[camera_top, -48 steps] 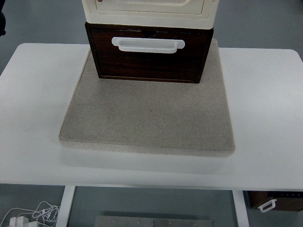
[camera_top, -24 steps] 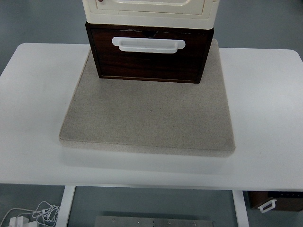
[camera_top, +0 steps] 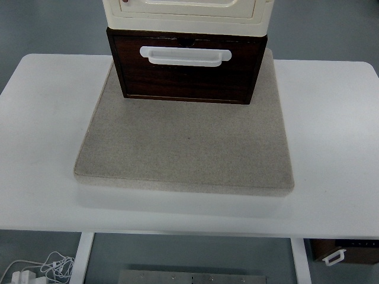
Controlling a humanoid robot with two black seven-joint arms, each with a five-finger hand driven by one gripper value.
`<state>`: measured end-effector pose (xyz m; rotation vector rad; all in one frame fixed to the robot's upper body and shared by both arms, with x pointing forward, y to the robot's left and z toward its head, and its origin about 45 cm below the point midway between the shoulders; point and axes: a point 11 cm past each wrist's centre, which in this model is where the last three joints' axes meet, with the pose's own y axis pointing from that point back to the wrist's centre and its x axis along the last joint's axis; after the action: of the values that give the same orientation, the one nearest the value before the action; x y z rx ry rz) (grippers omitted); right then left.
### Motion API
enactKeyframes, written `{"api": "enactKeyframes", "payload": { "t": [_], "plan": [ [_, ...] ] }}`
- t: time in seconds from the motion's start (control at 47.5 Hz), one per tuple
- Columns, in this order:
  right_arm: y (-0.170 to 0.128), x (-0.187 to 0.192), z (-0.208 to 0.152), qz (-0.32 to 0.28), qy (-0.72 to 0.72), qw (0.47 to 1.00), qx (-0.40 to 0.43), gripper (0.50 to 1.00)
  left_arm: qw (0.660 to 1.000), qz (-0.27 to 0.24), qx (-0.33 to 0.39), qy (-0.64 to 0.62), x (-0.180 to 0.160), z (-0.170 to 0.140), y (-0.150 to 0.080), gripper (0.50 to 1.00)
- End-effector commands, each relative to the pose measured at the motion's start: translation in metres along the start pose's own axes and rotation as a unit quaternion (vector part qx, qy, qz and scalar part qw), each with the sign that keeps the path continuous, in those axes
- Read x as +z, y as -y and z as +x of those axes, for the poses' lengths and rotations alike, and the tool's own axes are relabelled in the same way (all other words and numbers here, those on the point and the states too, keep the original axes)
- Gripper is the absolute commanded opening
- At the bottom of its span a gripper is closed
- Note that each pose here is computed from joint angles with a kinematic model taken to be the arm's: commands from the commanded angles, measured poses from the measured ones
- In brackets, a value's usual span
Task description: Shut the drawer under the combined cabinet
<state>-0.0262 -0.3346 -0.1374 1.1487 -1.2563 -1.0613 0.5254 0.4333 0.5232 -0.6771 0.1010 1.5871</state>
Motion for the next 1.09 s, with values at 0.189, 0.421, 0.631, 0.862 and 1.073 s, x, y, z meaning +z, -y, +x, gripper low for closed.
{"api": "enactKeyframes", "payload": {
  "t": [0.189, 0.421, 0.631, 0.862, 1.073],
  "plan": [
    [0.0, 0.0, 0.0, 0.0, 0.001, 1.0, 0.0, 0.952, 0.998, 0.046, 0.041, -0.03, -0.047, 0.037, -0.016, 0.992],
    [0.0, 0.0, 0.0, 0.0, 0.0, 1.0, -0.001, 0.952, 0.99, 0.097, 0.064, -0.079, -0.096, 0.054, -0.032, 0.992],
    [0.0, 0.0, 0.0, 0.0, 0.0, 1.0, -0.001, 0.952, 0.981, 0.138, 0.076, -0.112, -0.145, 0.057, -0.048, 0.992],
    [0.0, 0.0, 0.0, 0.0, 0.001, 1.0, -0.002, 0.952, 0.97, 0.163, 0.069, -0.167, -0.181, 0.049, -0.061, 0.994],
    [0.0, 0.001, -0.001, -0.002, -0.002, 1.0, -0.004, 0.952, 0.963, 0.182, 0.06, -0.189, -0.206, 0.032, -0.066, 0.994]
  ]
}}
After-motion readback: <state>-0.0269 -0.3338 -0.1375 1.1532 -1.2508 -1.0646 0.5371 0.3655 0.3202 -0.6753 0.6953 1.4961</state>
